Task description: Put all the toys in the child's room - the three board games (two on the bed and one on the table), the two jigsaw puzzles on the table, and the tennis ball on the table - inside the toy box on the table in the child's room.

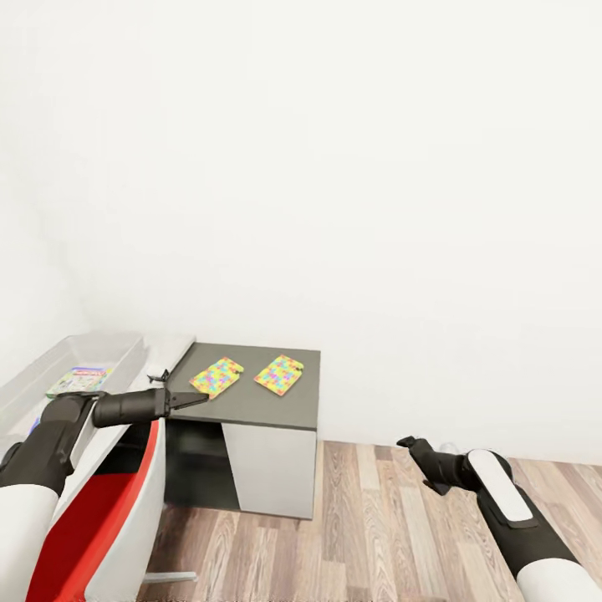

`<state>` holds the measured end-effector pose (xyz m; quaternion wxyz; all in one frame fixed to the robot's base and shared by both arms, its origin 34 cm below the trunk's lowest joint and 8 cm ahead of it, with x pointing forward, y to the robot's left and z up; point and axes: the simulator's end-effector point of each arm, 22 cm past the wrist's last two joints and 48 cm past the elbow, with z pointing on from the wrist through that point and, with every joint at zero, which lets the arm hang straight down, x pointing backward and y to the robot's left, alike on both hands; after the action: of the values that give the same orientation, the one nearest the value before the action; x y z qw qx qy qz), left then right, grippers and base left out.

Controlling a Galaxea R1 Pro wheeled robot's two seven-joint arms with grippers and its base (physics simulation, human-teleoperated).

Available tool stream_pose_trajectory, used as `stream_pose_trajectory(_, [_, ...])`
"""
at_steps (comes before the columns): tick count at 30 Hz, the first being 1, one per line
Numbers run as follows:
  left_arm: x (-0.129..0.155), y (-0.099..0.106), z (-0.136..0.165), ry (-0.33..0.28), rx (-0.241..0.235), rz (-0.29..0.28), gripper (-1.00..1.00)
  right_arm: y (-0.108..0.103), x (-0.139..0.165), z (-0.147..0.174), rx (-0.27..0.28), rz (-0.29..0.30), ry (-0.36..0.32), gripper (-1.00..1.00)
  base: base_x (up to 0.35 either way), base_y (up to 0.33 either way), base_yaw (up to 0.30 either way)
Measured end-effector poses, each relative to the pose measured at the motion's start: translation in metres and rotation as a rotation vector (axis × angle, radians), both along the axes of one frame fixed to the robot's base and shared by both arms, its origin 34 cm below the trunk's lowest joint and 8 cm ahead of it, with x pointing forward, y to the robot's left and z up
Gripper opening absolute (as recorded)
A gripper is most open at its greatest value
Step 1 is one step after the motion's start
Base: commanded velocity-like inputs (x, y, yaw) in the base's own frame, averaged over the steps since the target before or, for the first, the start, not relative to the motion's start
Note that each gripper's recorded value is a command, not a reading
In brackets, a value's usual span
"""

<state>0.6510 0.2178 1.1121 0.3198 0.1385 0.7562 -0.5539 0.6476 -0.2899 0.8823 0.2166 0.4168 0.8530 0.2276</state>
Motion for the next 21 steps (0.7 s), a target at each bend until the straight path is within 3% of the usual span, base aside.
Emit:
stream_pose_trajectory(2, [0.000, 0.001, -0.008, 0.015, 0.025, 0.001, 1.00, -0.004, -0.004, -0.006, -0.031, 0.002, -0.011, 1.00, 0.000, 0.000, 0.093])
stream_pose_trajectory(7, [0.002, -0.008, -0.019, 0.035, 0.044, -0.002, 1.00, -0.001, -0.009, -0.010, -0.129, 0.077, -0.072, 1.00, 0.000, 0.000, 0.094])
stream_pose_trajectory(11, [0.012, -0.006, -0.036, 0.053, 0.099, 0.044, 1.00, 0.000, -0.007, -0.010, -0.186, 0.120, -0.106, 1.00, 0.000, 0.000, 0.095])
stream_pose_trajectory(16, [0.023, -0.001, -0.053, 0.070, 0.156, 0.096, 1.00, 0.000, -0.007, -0.014, -0.214, 0.136, -0.111, 1.00, 0.000, 0.000, 0.095])
stream_pose_trajectory(21, [0.031, -0.019, -0.057, 0.067, 0.166, 0.099, 1.00, -0.001, -0.006, -0.016, -0.217, 0.135, -0.112, 1.00, 0.000, 0.000, 0.095])
